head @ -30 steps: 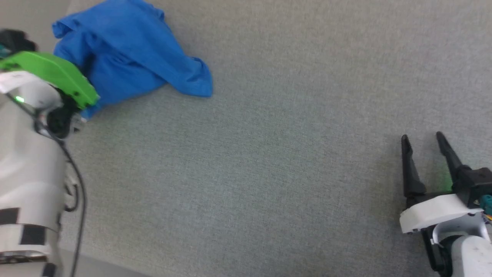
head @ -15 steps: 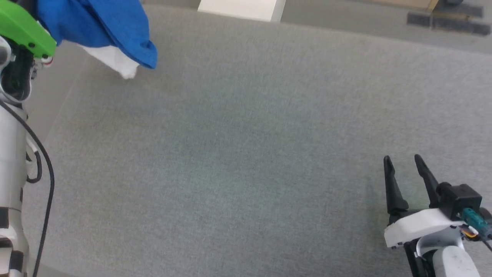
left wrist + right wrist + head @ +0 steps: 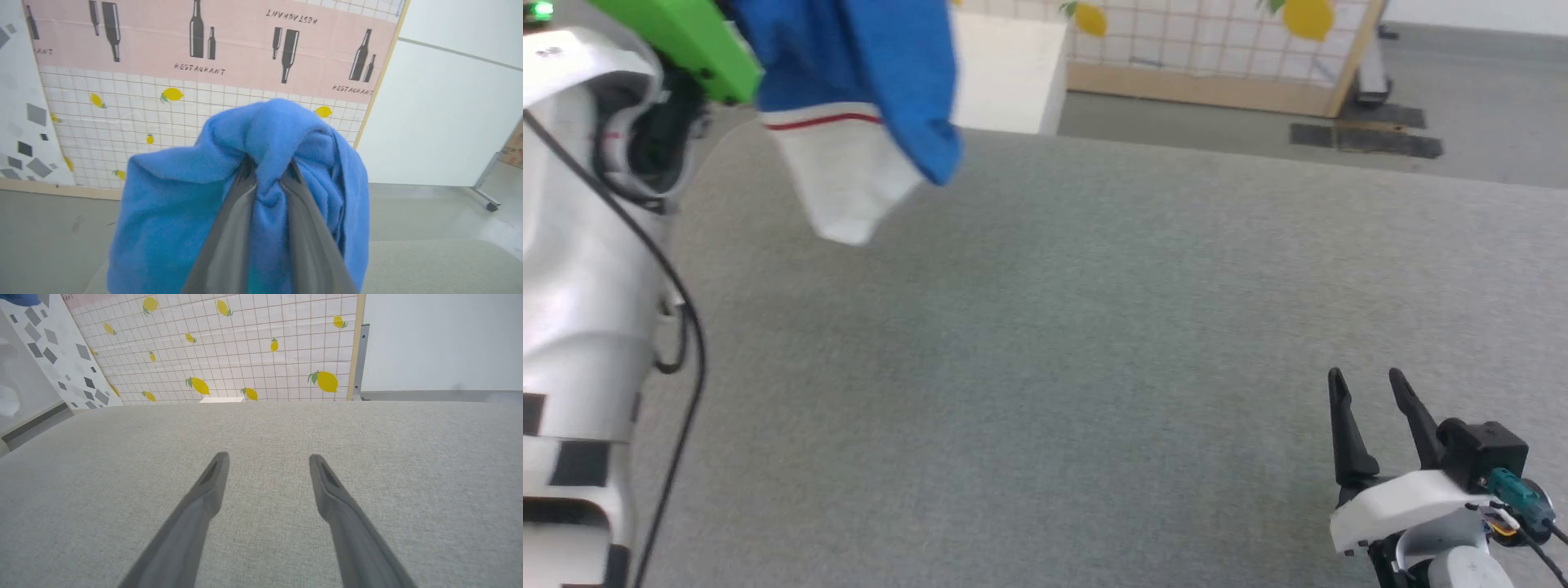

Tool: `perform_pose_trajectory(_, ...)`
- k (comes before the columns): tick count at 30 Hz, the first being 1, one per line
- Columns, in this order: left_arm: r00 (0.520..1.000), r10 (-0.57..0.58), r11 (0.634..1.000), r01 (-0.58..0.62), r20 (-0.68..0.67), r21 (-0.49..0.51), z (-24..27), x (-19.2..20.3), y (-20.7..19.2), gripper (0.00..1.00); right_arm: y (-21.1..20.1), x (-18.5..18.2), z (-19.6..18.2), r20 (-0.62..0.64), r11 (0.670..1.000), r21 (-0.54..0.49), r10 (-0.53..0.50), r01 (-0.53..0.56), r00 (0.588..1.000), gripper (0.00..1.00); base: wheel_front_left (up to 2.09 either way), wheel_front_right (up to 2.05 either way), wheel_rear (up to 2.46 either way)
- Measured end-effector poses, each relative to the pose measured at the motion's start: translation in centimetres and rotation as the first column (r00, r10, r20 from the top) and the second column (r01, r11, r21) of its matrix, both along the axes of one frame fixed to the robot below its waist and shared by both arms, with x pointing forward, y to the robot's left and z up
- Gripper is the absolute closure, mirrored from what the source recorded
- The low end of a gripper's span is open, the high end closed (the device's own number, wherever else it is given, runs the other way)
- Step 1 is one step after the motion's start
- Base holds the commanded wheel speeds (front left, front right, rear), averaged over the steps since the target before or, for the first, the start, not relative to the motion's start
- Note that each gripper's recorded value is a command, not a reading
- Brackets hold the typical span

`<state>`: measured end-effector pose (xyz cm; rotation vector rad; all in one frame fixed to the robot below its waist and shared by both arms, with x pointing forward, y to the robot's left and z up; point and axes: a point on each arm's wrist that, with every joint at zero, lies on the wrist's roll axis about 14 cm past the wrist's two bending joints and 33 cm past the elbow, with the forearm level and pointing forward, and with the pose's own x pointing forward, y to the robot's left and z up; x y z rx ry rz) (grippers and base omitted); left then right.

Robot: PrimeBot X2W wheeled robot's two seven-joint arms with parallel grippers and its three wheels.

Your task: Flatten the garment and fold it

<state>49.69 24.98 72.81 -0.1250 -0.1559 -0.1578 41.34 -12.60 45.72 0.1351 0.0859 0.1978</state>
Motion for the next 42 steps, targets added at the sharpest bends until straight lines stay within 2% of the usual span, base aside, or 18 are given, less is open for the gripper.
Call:
perform_pose_trajectory(7, 0.977, -0.211, 0.978, 0.211, 0.013, 0.005, 0.6, 0.5, -8.5, 1.00, -3.3, -1.7, 0.4, 0.011, 0.996, 0.000, -0.092, 0.092, 0.996, 0.00, 0.00, 0.00, 0.00)
perform_pose_trajectory(15, 0.905, -0.425, 0.905, 0.424, -0.026, -0.020, -0.6, 0.7, -17.5, 1.00, -7.9, -3.7, 0.7, 0.020, 0.975, -0.009, -0.223, 0.224, 0.975, 0.00, 0.00, 0.00, 0.00)
perform_pose_trajectory(20, 0.845, -0.516, 0.856, 0.514, -0.143, -0.053, -5.4, 0.4, -21.8, 1.00, -10.1, -4.9, 0.5, 0.014, 0.957, -0.017, -0.289, 0.289, 0.957, 0.00, 0.00, 0.00, 0.00)
perform_pose_trajectory(25, 0.779, -0.540, 0.834, 0.546, -0.318, -0.080, -12.8, -0.1, -23.9, 1.00, -10.8, -5.2, -0.3, -0.009, 0.950, -0.027, -0.310, 0.310, 0.951, 0.00, 0.00, 0.00, 0.00)
perform_pose_trajectory(28, 0.721, -0.523, 0.831, 0.551, -0.456, -0.081, -18.3, -1.1, -24.3, 1.00, -11.0, -5.2, -0.8, -0.022, 0.949, -0.032, -0.315, 0.314, 0.949, 0.00, 0.00, 0.00, 0.00)
perform_pose_trajectory(33, 0.586, -0.455, 0.828, 0.555, -0.671, -0.077, -26.6, -3.9, -24.1, 1.00, -10.9, -5.1, -1.3, -0.038, 0.950, -0.038, -0.312, 0.310, 0.949, 0.00, 0.00, 0.00, 0.00)
perform_pose_trajectory(37, 0.462, -0.410, 0.821, 0.562, -0.786, -0.098, -31.2, -6.6, -24.0, 1.00, -10.5, -4.8, -1.6, -0.046, 0.953, -0.039, -0.301, 0.300, 0.952, 0.00, 0.00, 0.00, 0.00)
perform_pose_trajectory(40, 0.396, -0.397, 0.819, 0.560, -0.828, -0.125, -33.0, -8.2, -24.1, 1.00, -10.3, -4.5, -1.6, -0.045, 0.955, -0.033, -0.296, 0.295, 0.954, 0.00, 0.00, 0.00, 0.00)
perform_pose_trajectory(42, 0.382, -0.404, 0.824, 0.546, -0.831, -0.149, -33.1, -8.5, -24.2, 1.00, -10.2, -4.5, -1.6, -0.044, 0.956, -0.031, -0.293, 0.292, 0.955, 0.00, 0.00, 0.00, 0.00)
